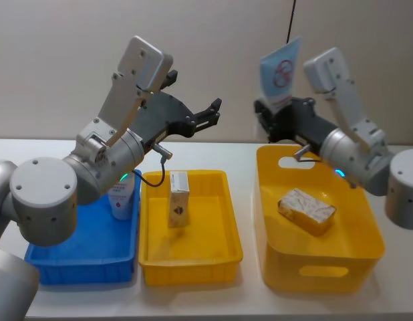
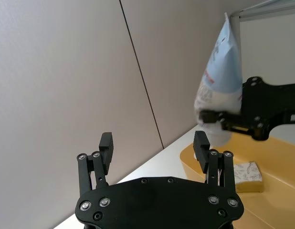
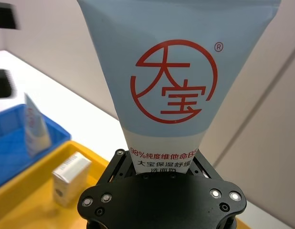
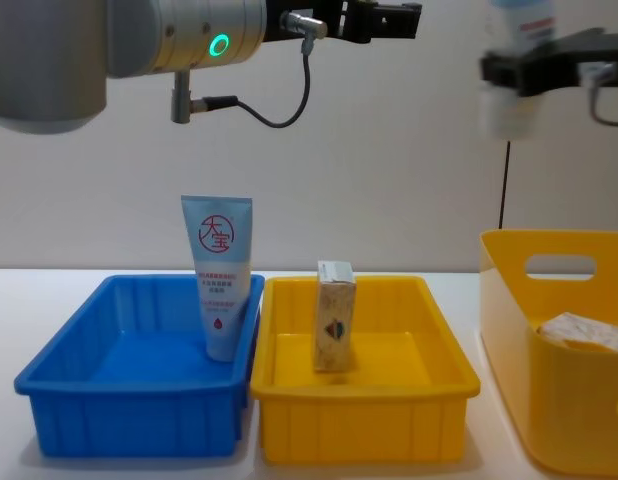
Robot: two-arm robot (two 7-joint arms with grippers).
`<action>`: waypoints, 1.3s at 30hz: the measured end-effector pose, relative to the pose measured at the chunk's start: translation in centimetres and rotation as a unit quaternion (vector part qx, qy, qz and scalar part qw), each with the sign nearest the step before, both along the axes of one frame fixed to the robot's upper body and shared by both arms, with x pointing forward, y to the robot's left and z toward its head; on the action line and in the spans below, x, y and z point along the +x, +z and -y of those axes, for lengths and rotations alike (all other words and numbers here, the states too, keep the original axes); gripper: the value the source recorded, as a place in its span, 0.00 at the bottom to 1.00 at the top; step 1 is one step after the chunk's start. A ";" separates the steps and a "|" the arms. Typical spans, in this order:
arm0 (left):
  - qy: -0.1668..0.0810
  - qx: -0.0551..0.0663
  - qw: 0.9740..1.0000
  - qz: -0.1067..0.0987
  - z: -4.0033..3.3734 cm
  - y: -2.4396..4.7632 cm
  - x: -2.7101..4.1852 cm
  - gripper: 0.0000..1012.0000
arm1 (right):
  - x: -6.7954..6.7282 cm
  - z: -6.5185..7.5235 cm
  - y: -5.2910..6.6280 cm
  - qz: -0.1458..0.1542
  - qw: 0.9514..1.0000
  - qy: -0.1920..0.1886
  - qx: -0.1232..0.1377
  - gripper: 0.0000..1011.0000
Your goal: Bimanual collaborative sorting of washing and personal care products
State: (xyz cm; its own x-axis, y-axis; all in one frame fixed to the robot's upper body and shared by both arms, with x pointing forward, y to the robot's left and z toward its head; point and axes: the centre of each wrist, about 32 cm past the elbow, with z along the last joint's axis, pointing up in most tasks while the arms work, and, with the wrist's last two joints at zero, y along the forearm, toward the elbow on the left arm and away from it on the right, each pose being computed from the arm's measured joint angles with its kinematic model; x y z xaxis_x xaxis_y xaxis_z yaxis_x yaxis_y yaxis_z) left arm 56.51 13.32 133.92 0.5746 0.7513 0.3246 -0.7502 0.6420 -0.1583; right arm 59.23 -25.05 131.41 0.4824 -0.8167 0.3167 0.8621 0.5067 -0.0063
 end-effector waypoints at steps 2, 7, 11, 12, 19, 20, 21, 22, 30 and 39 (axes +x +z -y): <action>0.000 0.000 1.000 0.000 0.00 0.00 0.00 0.99 | -0.1 0.4 0.1 -0.003 1.000 -0.010 0.000 0.22; 0.000 0.000 1.000 0.000 0.00 0.00 0.00 0.99 | -0.6 1.8 0.7 -0.022 0.999 -0.042 -0.004 0.22; 0.000 0.000 1.000 0.000 0.00 0.00 0.00 0.99 | -0.7 2.4 1.0 -0.038 0.998 -0.054 -0.006 0.22; 0.000 0.000 1.000 0.000 0.00 0.00 0.00 0.99 | -0.7 2.6 1.1 -0.045 0.997 -0.058 -0.007 0.22; 0.000 0.000 1.000 0.000 0.01 0.00 0.00 0.99 | -0.4 3.4 1.8 -0.082 0.994 -0.068 -0.013 0.22; 0.000 0.000 1.000 0.000 0.00 0.00 0.00 0.99 | -0.3 3.5 1.9 -0.091 0.993 -0.070 -0.014 0.22; 0.000 0.000 1.000 0.000 0.00 0.00 0.00 0.99 | -0.2 3.7 2.0 -0.103 0.992 -0.071 -0.016 0.22; 0.000 0.000 1.000 0.000 0.00 0.00 0.00 0.99 | -0.1 3.8 2.1 -0.108 0.991 -0.072 -0.017 0.21; 0.000 0.000 1.000 0.000 0.00 0.00 0.00 0.99 | 1.0 4.3 2.6 -0.170 0.983 -0.070 -0.028 0.22; 0.000 0.000 1.000 0.000 0.01 0.00 0.00 0.99 | 2.2 4.7 3.0 -0.233 0.969 -0.068 -0.040 0.21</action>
State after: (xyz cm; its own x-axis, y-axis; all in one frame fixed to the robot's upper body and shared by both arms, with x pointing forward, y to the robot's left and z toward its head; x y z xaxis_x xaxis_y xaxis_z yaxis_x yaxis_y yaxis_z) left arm 56.51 13.32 133.92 0.5744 0.7516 0.3244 -0.7504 0.6418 -0.1584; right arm 61.45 -29.75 134.46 0.4785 -0.8641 0.1561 0.8149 0.3708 -0.4454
